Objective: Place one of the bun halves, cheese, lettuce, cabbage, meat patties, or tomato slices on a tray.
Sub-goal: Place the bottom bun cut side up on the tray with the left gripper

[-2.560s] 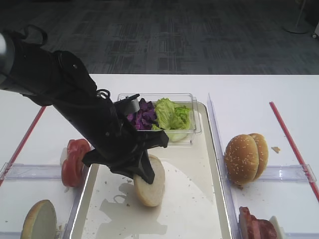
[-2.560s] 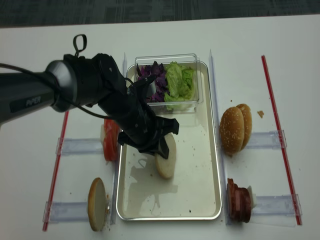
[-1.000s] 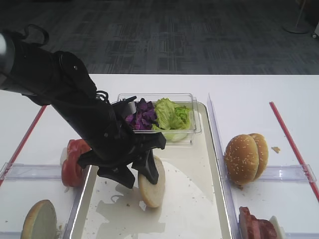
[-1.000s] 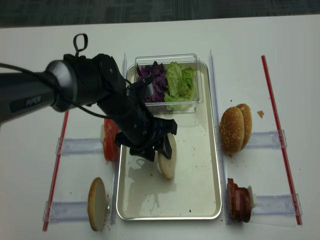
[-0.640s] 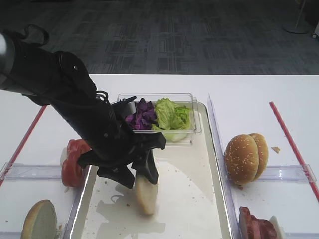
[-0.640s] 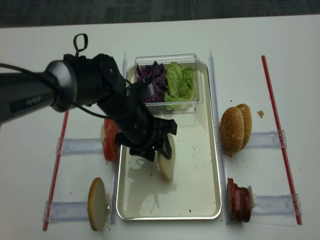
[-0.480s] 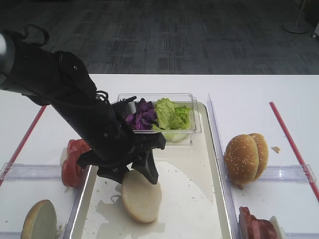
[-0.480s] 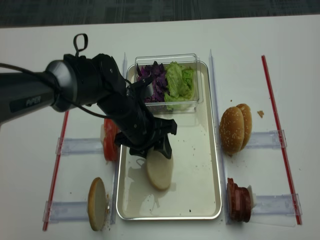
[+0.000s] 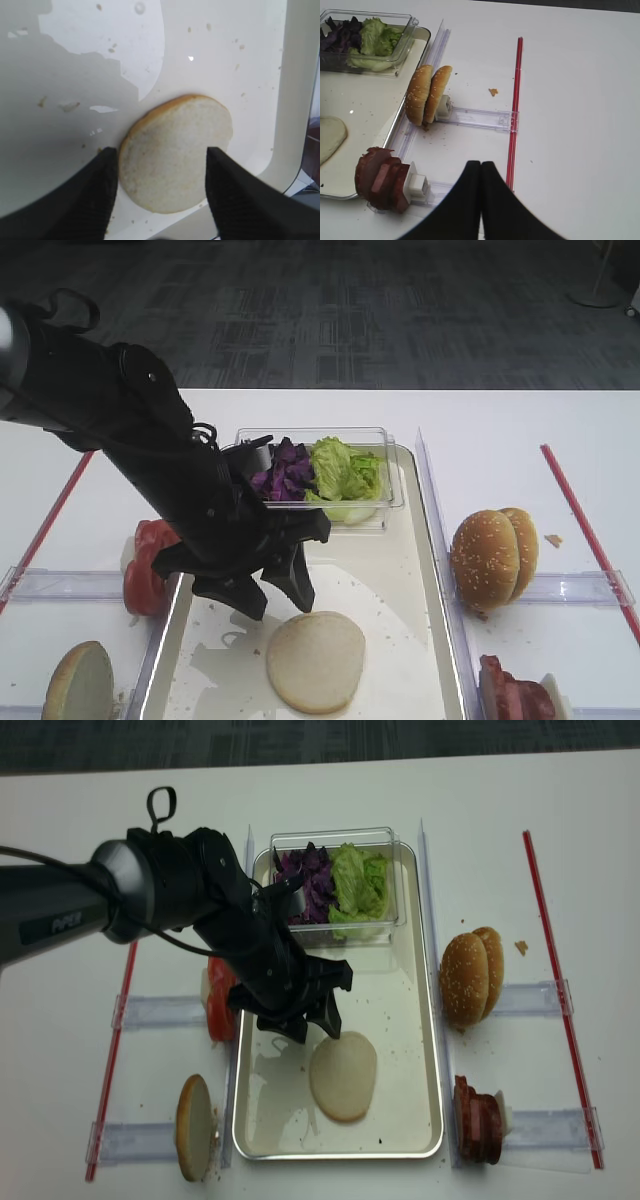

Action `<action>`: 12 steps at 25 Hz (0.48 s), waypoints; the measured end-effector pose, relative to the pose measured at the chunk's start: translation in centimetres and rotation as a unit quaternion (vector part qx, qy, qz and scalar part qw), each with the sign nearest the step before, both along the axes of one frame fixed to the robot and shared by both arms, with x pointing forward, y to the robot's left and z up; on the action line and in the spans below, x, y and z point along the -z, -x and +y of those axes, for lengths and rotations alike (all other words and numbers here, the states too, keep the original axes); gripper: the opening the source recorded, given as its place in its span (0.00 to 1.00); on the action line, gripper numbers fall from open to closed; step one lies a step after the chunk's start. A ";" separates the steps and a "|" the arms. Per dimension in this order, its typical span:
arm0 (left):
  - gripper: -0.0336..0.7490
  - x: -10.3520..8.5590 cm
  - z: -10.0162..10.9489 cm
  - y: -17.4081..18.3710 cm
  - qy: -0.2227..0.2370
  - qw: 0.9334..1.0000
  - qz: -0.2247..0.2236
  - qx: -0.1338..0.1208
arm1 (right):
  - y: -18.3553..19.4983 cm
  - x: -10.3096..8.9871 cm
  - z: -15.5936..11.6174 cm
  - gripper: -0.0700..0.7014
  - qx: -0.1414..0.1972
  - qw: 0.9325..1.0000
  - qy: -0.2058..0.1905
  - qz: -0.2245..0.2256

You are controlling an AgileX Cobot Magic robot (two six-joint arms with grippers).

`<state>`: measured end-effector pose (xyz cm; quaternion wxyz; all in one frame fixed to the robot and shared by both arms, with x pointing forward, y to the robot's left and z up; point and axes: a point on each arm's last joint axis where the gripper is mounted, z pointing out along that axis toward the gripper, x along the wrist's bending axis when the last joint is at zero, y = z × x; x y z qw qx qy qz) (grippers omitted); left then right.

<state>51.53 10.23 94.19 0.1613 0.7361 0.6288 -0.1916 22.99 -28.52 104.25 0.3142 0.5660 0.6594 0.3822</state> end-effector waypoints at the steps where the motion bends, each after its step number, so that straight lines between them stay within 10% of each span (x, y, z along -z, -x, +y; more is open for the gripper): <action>1: 0.51 0.0 0.0 0.0 0.000 1.000 0.000 0.000 | 0.0 0.0 0.0 0.56 0.000 1.000 0.000 0.000; 12: 0.51 -0.6 0.2 0.0 0.004 1.000 -0.006 -0.005 | 0.0 0.0 0.0 0.56 0.000 1.000 0.000 0.000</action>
